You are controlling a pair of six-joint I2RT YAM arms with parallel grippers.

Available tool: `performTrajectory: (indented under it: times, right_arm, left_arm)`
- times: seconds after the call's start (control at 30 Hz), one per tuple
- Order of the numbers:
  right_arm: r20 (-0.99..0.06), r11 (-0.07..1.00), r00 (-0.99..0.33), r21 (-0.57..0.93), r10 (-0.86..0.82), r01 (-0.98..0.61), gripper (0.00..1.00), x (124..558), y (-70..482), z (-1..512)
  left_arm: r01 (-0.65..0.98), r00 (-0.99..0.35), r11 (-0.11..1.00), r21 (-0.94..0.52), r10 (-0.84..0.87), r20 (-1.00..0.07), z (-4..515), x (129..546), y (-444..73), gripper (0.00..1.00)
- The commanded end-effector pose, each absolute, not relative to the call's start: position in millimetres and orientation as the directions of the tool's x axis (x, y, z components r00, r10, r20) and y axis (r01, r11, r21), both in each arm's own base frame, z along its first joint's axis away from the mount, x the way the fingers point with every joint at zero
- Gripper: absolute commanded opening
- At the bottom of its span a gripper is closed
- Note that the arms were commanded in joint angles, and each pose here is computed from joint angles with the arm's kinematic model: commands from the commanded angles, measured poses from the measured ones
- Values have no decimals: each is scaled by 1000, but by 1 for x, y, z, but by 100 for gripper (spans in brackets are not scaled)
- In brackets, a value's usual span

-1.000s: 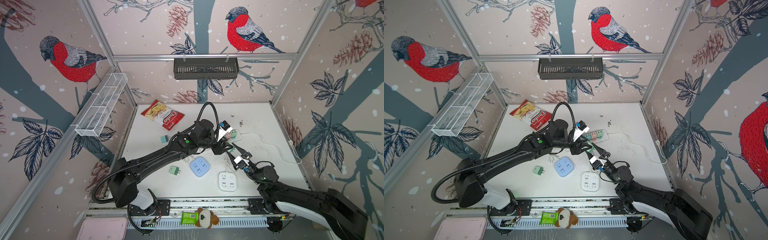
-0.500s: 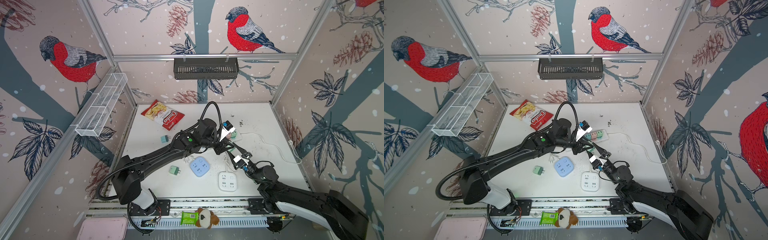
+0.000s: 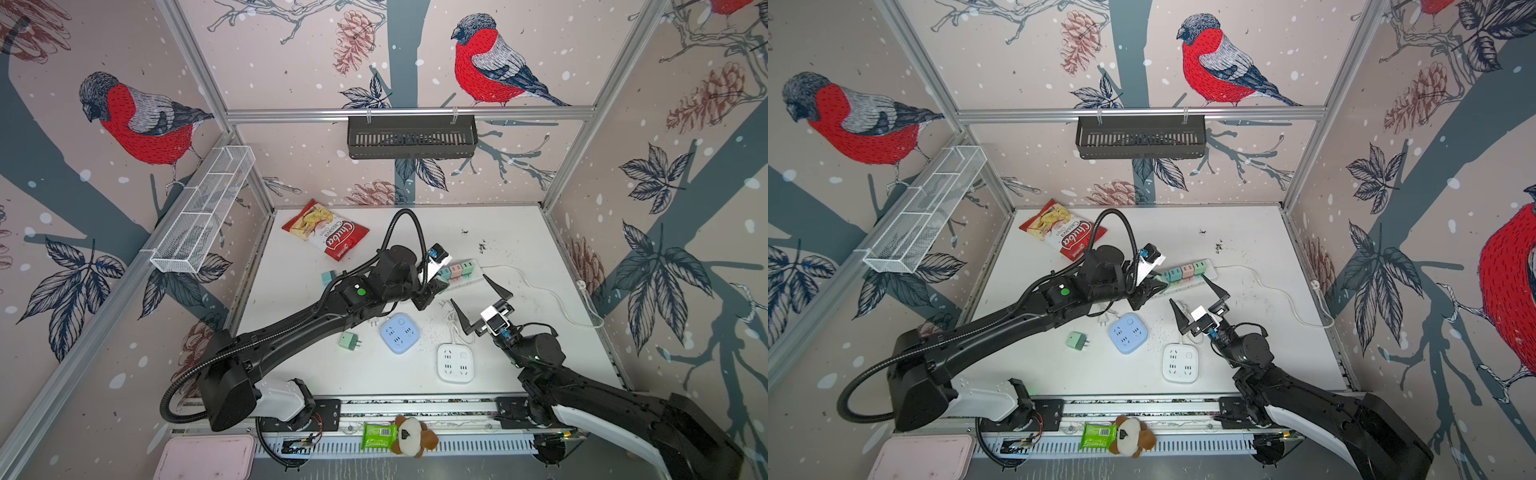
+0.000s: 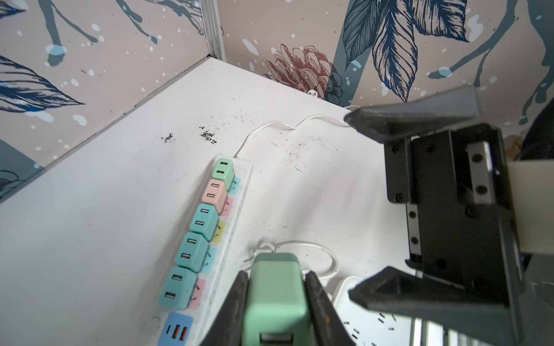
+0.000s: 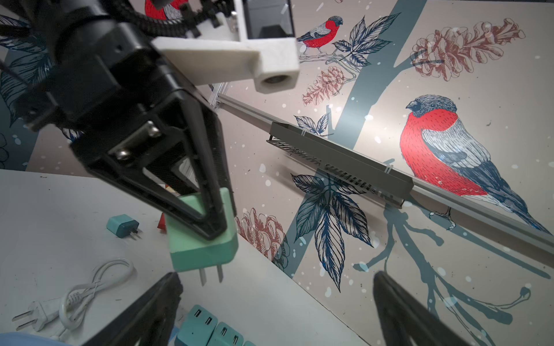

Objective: Insert the plug
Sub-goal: 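Withdraw the right gripper while the left gripper carries the charger to the white socket box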

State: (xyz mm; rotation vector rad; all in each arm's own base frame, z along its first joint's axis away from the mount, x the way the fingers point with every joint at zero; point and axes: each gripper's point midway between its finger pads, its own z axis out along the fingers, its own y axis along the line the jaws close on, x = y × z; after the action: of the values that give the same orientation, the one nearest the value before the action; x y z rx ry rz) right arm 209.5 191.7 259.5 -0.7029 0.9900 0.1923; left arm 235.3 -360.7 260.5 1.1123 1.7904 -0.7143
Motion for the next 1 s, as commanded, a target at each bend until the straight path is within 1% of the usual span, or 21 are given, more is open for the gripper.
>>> performTrajectory:
  times: [0.0, 0.03, 0.13, 0.3, 0.47, 0.6, 0.77, 0.87, 0.97]
  right_arm:
    - [-832, 817, 546, -380, -97, -433, 100, 213, 179, 272]
    - [-836, 830, 541, -363, -90, -424, 100, 216, 174, 273]
    - [-862, 878, 503, -290, -67, -381, 100, 229, 157, 276]
    - [-923, 951, 385, -128, -11, -281, 100, 264, 121, 272]
    - [-962, 988, 264, 27, 68, -155, 100, 299, 83, 258]
    - [-971, 986, 175, 157, 163, -51, 100, 322, 51, 240]
    - [-966, 973, 133, 228, 222, 32, 100, 335, 29, 223]
    - [-968, 972, 112, 231, 226, 36, 100, 343, 30, 216]
    - [-970, 973, 94, 228, 223, 44, 100, 353, 31, 213]
  left_arm:
    - [901, -39, 414, 129, 374, -927, 279, 238, -357, 0]
    - [902, -29, 409, 137, 373, -927, 279, 237, -355, 0]
    - [925, 6, 349, 151, 383, -924, 278, 226, -358, 0]
    - [949, 11, 280, 146, 432, -902, 264, 219, -368, 0]
    - [974, 7, 190, 124, 521, -853, 240, 207, -386, 0]
    - [985, 27, 117, 123, 607, -794, 216, 192, -403, 0]
    - [993, 43, 45, 107, 713, -700, 183, 173, -421, 0]
    - [994, 53, 20, 106, 761, -646, 168, 162, -429, 0]
    - [995, 57, 9, 102, 775, -629, 162, 152, -436, 0]
